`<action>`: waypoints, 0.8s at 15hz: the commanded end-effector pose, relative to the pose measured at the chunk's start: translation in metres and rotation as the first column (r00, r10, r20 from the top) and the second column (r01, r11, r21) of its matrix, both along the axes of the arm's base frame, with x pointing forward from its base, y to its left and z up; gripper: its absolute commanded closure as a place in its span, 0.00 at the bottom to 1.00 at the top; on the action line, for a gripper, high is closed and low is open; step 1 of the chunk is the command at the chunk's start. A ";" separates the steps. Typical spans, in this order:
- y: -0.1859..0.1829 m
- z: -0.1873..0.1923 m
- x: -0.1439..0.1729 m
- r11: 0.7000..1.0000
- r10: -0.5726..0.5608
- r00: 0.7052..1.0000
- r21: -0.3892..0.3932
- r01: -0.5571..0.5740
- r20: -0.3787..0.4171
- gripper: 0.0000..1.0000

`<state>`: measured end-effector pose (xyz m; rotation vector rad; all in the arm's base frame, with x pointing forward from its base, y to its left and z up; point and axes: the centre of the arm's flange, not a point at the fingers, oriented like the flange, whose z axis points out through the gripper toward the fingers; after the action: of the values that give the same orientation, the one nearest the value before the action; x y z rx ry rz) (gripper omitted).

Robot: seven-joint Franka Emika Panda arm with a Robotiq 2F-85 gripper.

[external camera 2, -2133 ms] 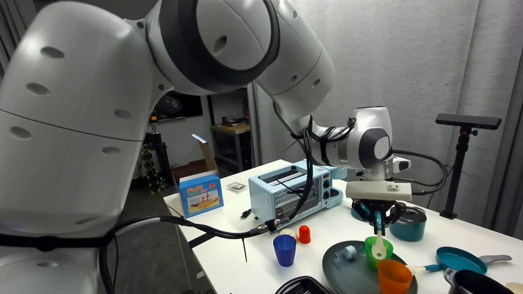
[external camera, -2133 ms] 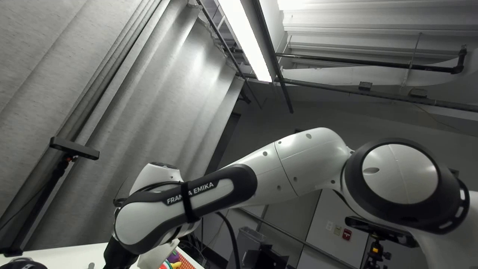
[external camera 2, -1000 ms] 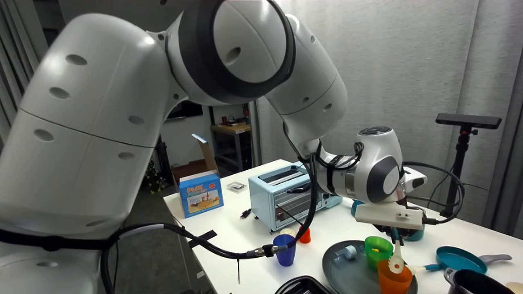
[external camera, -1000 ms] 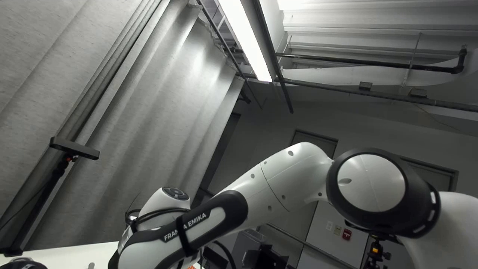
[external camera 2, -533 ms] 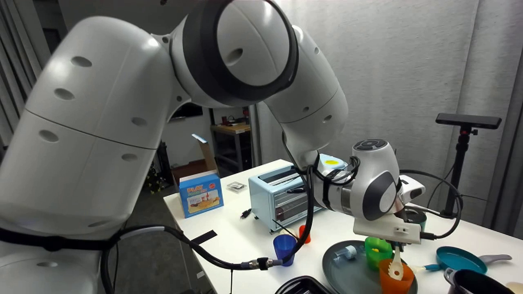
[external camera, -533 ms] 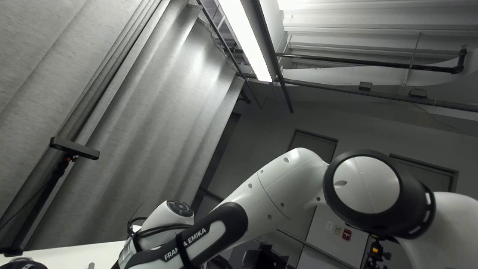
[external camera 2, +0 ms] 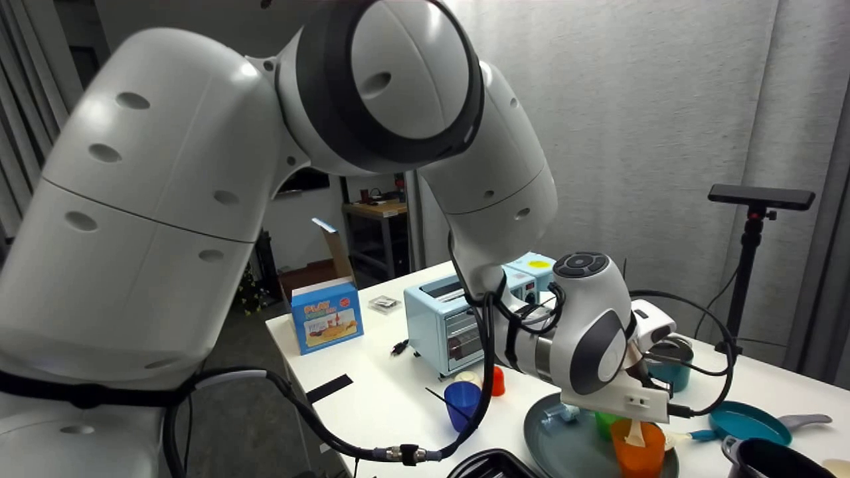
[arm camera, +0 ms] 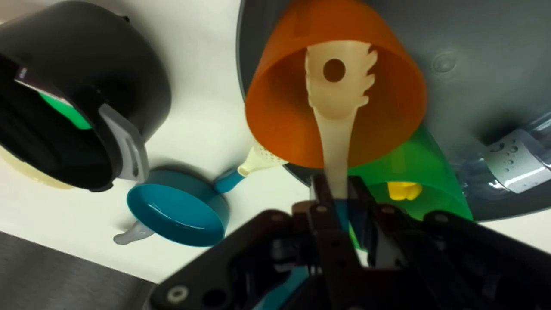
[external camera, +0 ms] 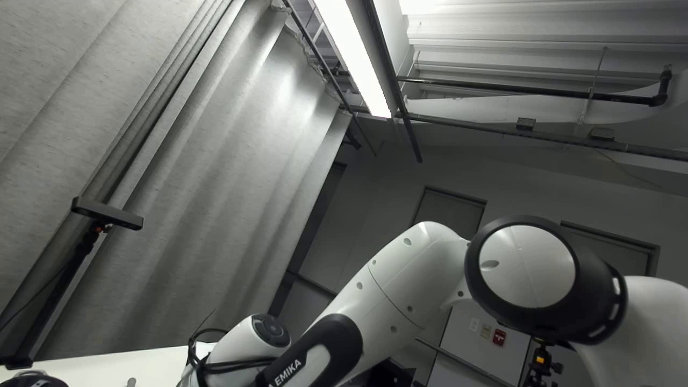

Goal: Take the brush on the plate and put it in the orange cup

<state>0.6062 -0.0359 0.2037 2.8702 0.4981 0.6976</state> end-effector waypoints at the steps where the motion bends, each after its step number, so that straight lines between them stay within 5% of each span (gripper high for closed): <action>1: 0.010 -0.010 -0.028 1.000 -0.007 0.999 0.005 0.006 0.052 0.53; 8: 0.031 -0.027 -0.057 1.000 0.016 0.996 -0.013 -0.015 0.090 0.01; 12: 0.049 -0.029 -0.067 0.999 0.012 0.996 -0.033 -0.009 0.090 0.00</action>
<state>0.5530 -0.0047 0.1753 2.8209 0.5303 0.7835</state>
